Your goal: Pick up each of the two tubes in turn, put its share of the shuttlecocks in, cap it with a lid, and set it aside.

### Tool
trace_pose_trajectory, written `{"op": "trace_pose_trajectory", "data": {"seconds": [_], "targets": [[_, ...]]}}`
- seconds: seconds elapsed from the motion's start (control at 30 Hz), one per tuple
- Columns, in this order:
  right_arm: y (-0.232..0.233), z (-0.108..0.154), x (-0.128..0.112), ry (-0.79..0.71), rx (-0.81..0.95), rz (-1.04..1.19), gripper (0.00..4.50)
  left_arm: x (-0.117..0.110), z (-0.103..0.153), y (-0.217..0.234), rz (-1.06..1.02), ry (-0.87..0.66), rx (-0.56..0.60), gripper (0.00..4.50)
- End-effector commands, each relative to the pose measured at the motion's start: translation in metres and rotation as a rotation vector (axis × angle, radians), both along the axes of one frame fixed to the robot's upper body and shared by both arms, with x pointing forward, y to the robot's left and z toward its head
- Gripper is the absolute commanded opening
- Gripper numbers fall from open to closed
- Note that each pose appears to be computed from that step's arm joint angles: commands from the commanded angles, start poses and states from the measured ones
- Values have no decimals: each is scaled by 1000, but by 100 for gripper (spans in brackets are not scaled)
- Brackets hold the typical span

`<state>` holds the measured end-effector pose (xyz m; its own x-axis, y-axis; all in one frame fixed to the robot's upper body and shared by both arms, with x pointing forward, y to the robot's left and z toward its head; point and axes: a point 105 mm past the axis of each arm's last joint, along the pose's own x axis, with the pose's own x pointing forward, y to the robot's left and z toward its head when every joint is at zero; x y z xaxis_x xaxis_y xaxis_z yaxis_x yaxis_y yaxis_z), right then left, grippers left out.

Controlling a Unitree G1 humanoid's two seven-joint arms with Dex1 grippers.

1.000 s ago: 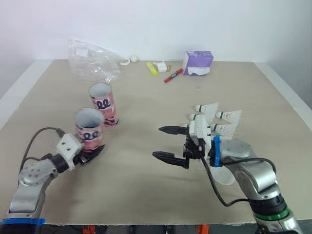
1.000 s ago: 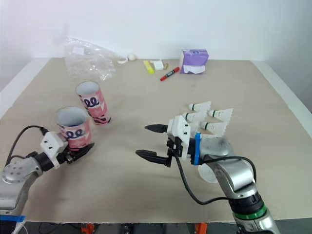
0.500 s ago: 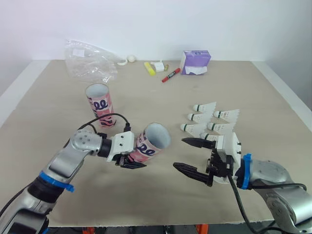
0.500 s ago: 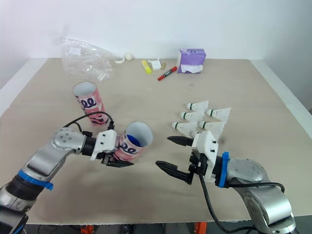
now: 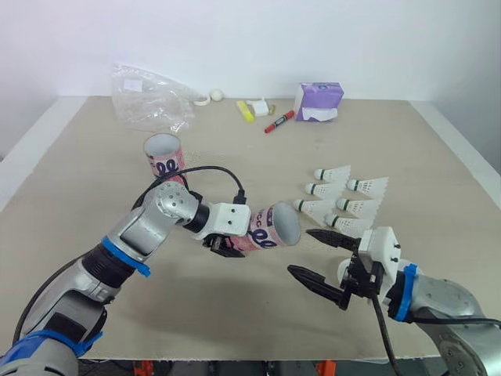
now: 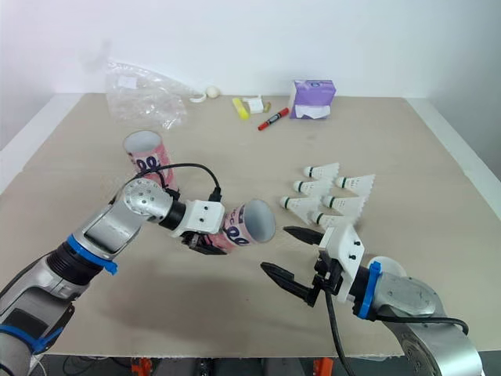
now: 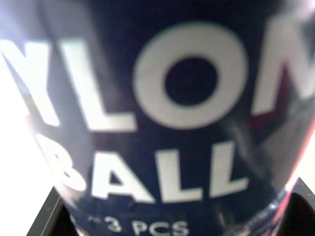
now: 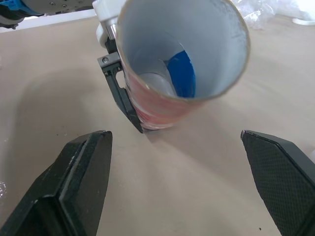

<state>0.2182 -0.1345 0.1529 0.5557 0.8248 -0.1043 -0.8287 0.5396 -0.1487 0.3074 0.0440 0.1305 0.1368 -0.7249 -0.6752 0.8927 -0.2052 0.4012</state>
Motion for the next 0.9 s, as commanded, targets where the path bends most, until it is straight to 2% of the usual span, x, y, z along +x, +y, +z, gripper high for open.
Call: {"op": "trace_pose_trajectory", "data": {"seconds": [0.03,0.23,0.47,0.53,0.7,0.9], "targets": [[-4,7,2,-34,14,-29,450,3,-13,1,62,-7,34,287],[-36,16,8,-8,81,-201,450,0,-16,-1,132,62,18,287],[-96,10,11,32,2,-452,450,-1,-15,-2,134,73,28,287],[-109,0,10,75,-24,-501,450,-1,-15,-2,136,79,32,287],[-116,-13,12,129,-14,-534,450,-3,-16,-2,135,88,38,287],[-98,-27,28,180,11,-487,450,-3,-16,-3,134,87,42,287]]}}
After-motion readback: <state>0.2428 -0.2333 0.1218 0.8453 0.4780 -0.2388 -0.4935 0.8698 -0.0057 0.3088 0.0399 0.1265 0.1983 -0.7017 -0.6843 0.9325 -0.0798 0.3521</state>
